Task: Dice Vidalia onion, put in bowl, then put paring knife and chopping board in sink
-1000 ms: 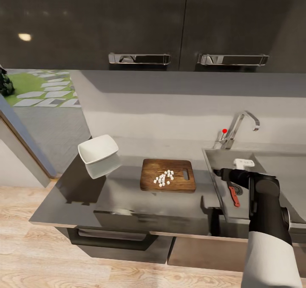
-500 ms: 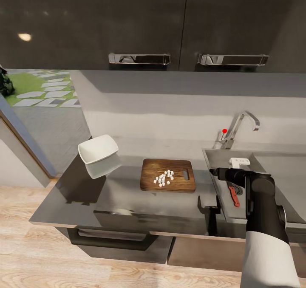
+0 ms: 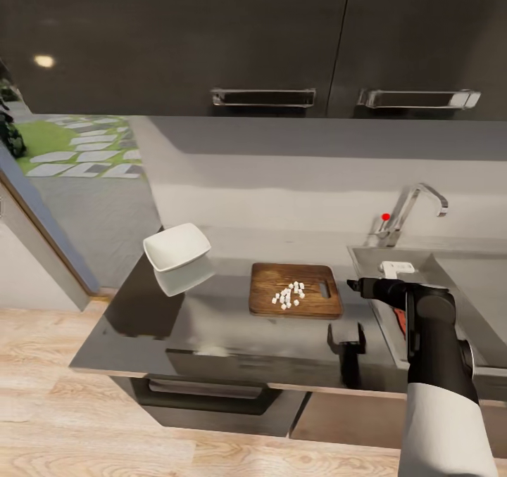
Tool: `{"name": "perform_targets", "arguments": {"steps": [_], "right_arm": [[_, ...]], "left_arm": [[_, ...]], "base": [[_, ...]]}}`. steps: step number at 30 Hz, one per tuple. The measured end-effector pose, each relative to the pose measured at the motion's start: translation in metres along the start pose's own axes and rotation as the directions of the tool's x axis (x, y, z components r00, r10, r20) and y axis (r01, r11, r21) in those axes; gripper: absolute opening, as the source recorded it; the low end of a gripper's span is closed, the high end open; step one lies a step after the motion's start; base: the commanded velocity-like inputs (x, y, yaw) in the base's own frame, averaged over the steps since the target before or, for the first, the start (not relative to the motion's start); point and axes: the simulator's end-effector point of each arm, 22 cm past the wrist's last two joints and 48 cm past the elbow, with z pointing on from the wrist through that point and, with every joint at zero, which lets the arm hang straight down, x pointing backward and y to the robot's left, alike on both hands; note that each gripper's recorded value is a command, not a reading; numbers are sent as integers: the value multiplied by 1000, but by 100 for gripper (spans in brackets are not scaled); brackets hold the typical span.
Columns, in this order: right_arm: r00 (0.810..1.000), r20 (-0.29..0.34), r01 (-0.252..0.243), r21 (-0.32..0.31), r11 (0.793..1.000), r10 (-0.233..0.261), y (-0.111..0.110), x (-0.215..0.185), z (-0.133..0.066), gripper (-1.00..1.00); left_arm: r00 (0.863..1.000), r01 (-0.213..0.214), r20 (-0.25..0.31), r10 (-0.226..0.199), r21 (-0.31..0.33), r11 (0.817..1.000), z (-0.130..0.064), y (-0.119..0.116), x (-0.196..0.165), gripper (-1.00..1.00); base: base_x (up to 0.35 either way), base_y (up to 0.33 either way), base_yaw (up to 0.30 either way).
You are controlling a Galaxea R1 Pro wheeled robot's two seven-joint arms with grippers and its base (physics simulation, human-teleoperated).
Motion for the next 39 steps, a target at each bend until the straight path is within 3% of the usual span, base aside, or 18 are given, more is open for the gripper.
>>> {"name": "perform_targets", "arguments": {"steps": [39], "right_arm": [[1000, -1, -1, 1, 1000, 1, -1, 0, 0, 100]], "left_arm": [[999, 14, -41, -13, 20, 1000, -3, -19, 18, 100]], "base": [[28, 20, 0]]}}
